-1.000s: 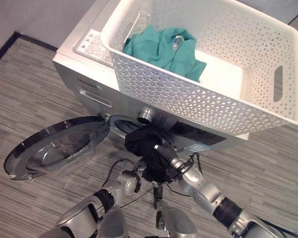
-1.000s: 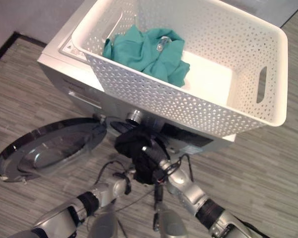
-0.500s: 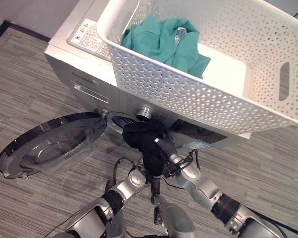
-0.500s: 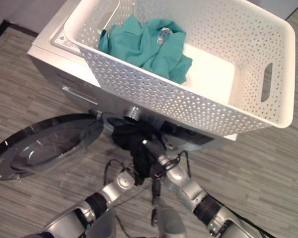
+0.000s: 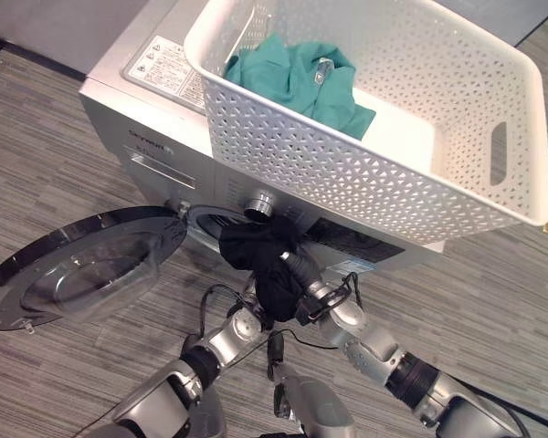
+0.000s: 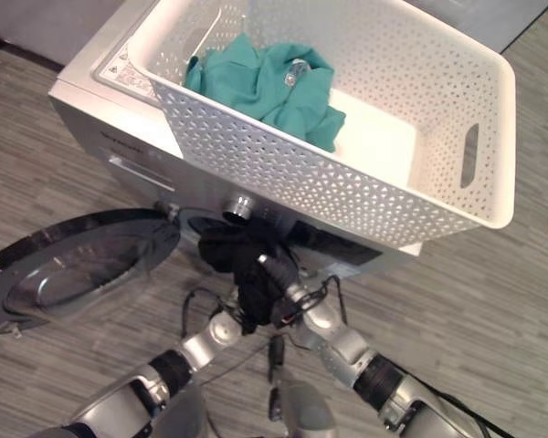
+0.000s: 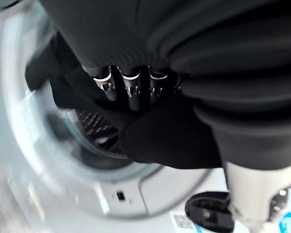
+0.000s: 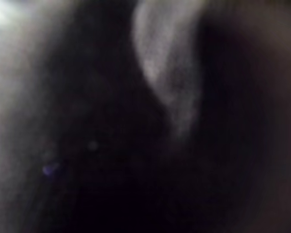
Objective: Grab the laundry basket,head to the washer,open it,put in the laundry and shut it.
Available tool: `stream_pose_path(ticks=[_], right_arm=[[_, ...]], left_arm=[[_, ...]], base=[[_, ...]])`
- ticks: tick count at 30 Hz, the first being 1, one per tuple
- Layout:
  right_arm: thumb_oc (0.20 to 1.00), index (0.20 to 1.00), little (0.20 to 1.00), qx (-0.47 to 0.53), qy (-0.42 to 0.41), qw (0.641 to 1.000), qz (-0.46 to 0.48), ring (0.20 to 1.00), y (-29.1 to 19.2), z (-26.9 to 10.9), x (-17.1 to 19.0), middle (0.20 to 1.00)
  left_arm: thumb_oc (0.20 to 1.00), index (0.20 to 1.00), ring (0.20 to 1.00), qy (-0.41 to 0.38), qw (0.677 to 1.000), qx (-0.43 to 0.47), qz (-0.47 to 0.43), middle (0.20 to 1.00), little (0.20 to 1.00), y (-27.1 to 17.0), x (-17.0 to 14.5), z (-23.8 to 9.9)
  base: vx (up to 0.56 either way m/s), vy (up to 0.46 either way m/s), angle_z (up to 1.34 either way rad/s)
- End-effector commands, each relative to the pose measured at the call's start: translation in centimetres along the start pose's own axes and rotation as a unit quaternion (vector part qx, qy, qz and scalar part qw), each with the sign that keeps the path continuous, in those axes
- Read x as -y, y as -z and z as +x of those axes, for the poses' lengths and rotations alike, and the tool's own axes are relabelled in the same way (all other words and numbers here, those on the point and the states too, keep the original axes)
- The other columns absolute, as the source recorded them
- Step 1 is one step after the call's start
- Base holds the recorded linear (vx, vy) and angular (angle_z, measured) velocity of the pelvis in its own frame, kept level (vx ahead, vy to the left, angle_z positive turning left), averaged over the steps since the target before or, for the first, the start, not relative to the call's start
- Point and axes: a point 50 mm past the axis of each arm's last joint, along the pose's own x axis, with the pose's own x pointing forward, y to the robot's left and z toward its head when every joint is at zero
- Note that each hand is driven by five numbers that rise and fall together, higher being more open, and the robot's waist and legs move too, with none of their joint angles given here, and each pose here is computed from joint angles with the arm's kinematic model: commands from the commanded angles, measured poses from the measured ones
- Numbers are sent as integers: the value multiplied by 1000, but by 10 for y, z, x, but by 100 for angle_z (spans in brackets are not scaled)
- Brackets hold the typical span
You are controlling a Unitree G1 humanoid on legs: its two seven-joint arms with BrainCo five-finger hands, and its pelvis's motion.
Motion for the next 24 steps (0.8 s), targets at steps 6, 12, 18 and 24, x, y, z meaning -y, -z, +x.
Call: stream_pose_path(ticks=[6, 12, 18, 24], right_arm=[[200, 200, 200, 103, -50, 992, 45, 200, -32, -4, -14, 200], [200, 200, 200, 98, -41, 993, 44, 200, -31, -7, -8, 200], [200, 200, 200, 84, -31, 995, 46, 200, -29, -5, -3, 200], [200, 200, 200, 71, -20, 996, 48, 200, -25, -5, -1, 200]], left_arm=[[1000, 1000, 1000, -73, 987, 92, 109, 1000, 1000, -25, -25, 15], [1000, 1000, 1000, -78, 992, 42, 94, 1000, 1000, -4, -31, 11], [1000, 1000, 1000, -10, 994, 88, -66, 1000, 1000, -55, -15, 25], [1000, 1000, 1000, 30, 981, 114, -154, 1000, 1000, -91, 1, 33]], base=[[17, -22, 0], [7, -6, 0], [19, -11, -5], [6, -3, -4]])
